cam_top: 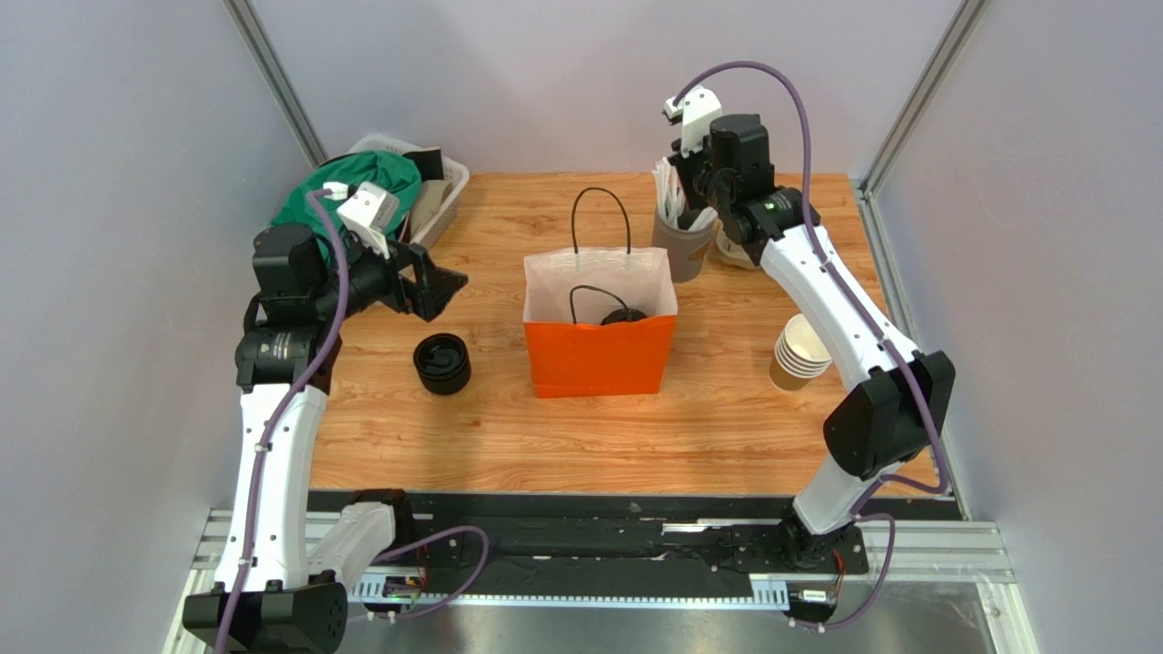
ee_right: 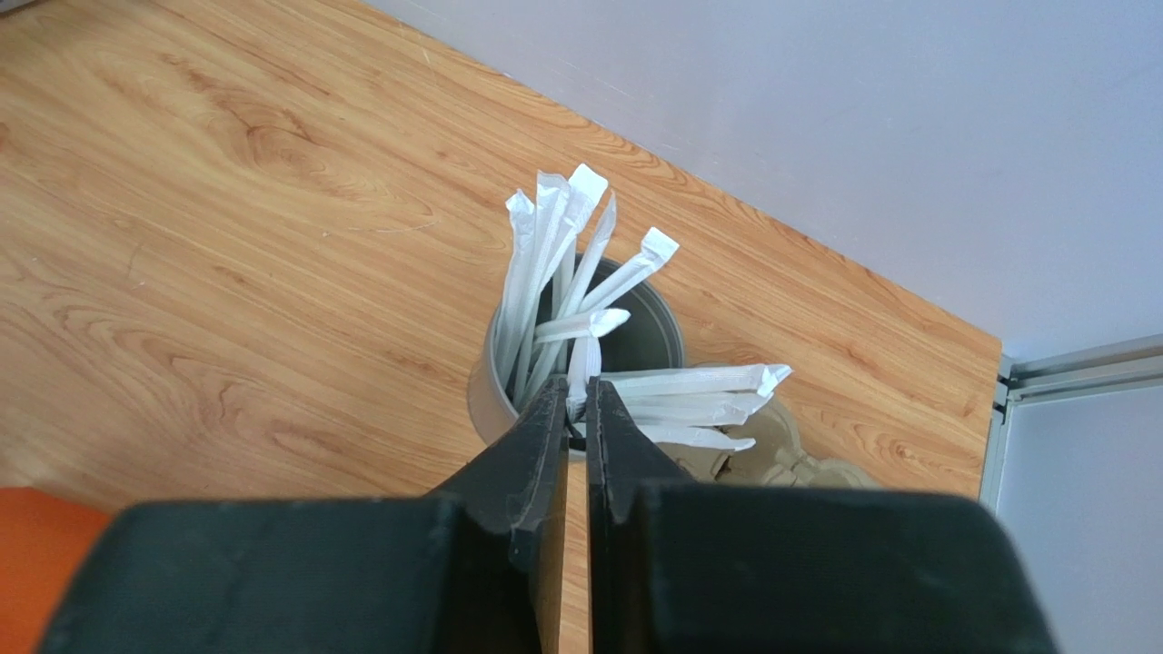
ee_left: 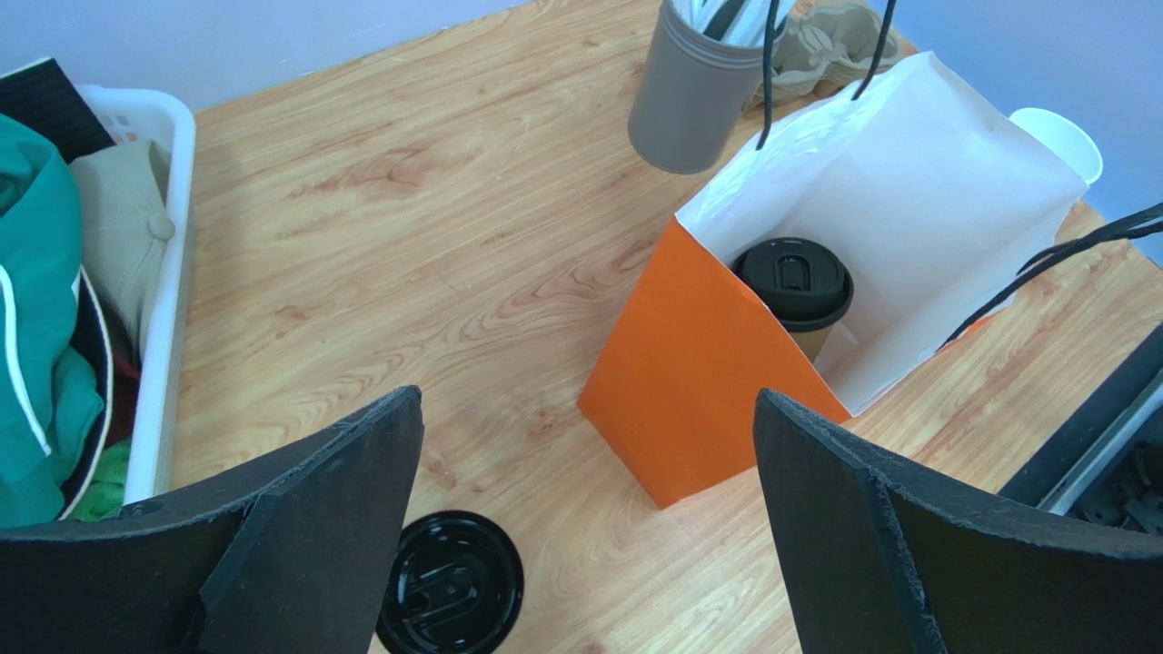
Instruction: Pack the takeout coffee
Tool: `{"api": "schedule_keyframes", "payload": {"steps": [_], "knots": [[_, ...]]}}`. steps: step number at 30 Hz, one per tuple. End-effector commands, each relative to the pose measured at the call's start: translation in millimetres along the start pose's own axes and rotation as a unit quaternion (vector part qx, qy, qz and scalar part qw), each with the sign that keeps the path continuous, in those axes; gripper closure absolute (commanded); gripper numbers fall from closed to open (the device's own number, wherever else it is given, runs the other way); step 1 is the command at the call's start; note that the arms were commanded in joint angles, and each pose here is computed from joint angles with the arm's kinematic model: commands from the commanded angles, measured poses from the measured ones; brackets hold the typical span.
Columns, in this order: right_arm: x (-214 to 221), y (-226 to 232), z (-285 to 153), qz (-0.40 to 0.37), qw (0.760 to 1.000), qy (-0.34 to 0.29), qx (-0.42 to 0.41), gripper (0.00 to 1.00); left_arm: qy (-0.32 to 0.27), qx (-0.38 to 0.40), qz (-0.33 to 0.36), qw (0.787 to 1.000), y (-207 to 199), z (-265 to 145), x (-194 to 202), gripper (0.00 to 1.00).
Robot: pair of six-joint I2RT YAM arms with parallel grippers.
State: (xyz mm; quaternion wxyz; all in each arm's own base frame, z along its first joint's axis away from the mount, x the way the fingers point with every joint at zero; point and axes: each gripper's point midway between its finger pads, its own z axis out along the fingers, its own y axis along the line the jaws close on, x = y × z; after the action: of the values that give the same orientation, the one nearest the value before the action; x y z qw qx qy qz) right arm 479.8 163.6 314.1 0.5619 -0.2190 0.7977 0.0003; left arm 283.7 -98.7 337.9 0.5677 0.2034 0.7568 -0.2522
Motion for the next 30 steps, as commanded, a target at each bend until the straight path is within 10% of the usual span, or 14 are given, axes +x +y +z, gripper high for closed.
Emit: {"api": "schedule_keyframes", "payload": {"steps": [1, 15, 30], "knots": [[-36, -4, -35, 0.009, 0.999, -0.036, -0.009, 0.92, -0.023, 0.003, 0.011, 1.000, -2, -4, -10, 0.01], [-103, -24, -137, 0.005, 0.996, -0.090, 0.019, 0.92, -0.025, 0.004, 0.012, 1.000, -3, -4, -13, 0.01], [-141, 65, -253, -0.074, 0.974, -0.182, -0.109, 0.91, 0.009, -0.041, 0.059, 0.997, 15, -11, -30, 0.01]]}}
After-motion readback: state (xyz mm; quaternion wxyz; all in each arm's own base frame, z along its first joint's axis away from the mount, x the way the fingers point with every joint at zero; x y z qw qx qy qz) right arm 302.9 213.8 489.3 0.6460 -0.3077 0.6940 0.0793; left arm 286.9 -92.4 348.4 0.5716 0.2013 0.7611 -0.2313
